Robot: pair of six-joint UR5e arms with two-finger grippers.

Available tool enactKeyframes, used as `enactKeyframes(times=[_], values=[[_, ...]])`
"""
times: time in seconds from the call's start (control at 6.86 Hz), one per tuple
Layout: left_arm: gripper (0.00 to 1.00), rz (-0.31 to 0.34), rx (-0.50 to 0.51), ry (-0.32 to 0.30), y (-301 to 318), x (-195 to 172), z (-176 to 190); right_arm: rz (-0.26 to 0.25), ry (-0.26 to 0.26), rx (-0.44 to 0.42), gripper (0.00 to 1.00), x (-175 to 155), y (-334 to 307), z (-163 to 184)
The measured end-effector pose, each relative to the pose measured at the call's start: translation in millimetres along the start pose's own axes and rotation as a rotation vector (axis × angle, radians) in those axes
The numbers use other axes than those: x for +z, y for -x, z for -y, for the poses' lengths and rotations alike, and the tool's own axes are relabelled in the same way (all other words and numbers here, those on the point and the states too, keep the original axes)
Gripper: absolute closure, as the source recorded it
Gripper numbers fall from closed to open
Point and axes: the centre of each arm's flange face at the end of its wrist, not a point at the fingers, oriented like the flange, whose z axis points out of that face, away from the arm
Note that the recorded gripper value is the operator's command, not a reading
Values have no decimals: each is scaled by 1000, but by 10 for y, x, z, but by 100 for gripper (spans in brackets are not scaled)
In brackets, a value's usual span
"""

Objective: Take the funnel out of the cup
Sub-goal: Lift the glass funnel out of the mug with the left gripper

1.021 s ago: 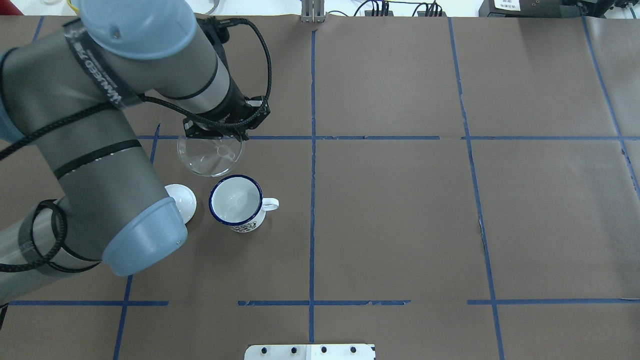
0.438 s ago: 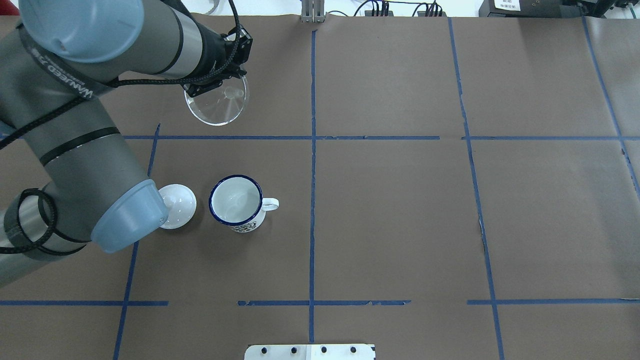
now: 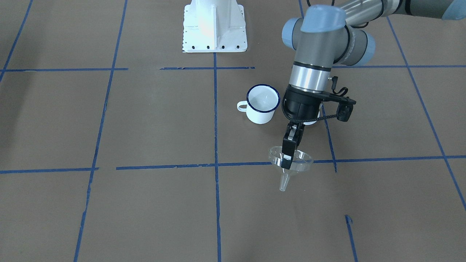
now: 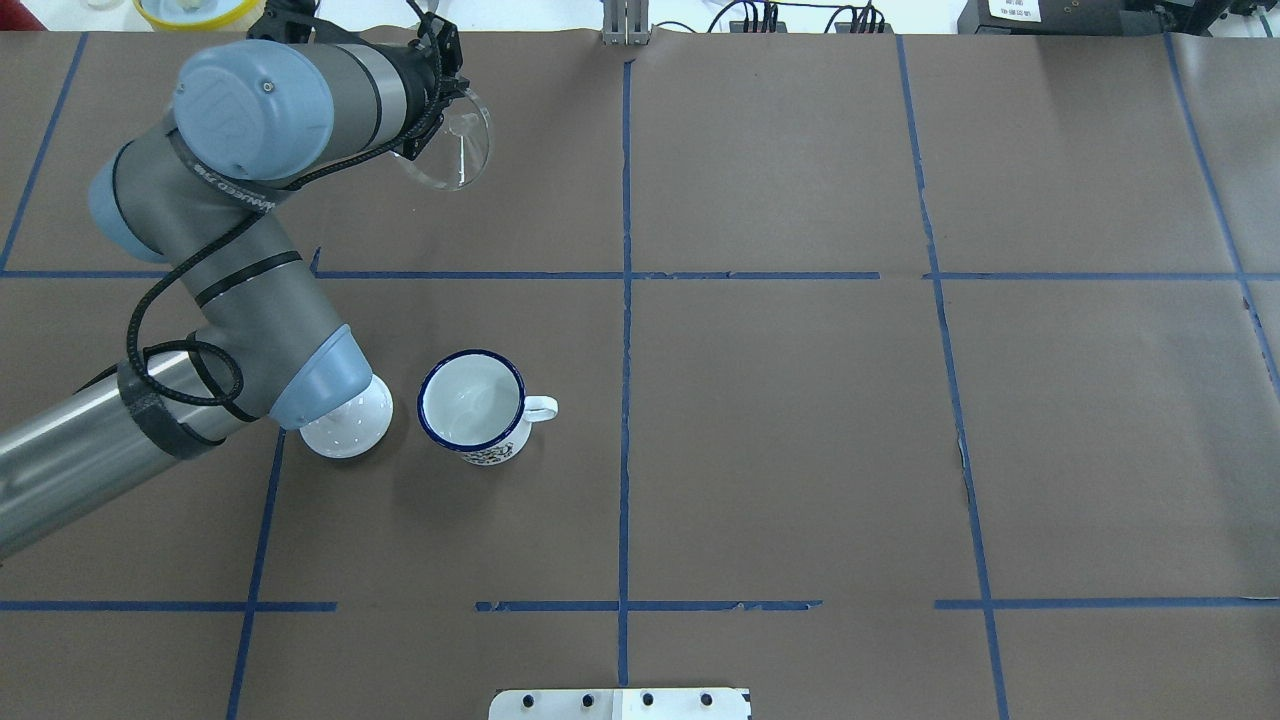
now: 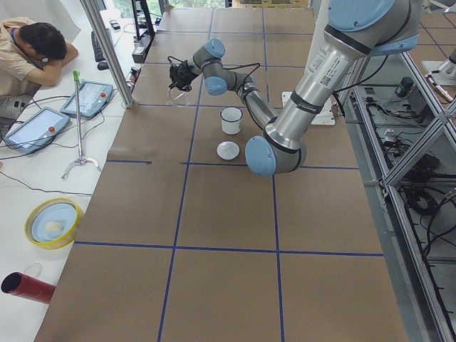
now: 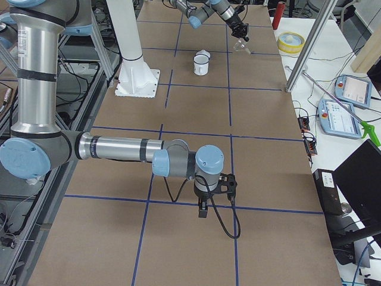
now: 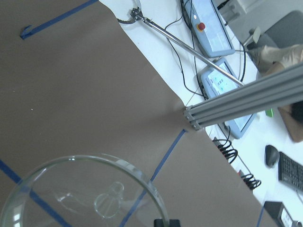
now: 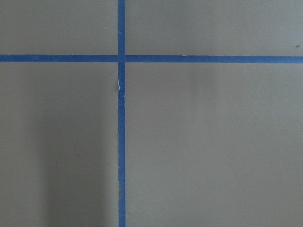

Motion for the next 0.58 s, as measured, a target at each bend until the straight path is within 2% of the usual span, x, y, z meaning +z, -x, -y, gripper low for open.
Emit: enactKeyframes(times=[0.29,0.58], values=[[100,-7,-62,-41,370,627,379,0,0,0,0,0,0,0],[100,-40,-83,-60,733,1020,636,0,0,0,0,0,0,0]])
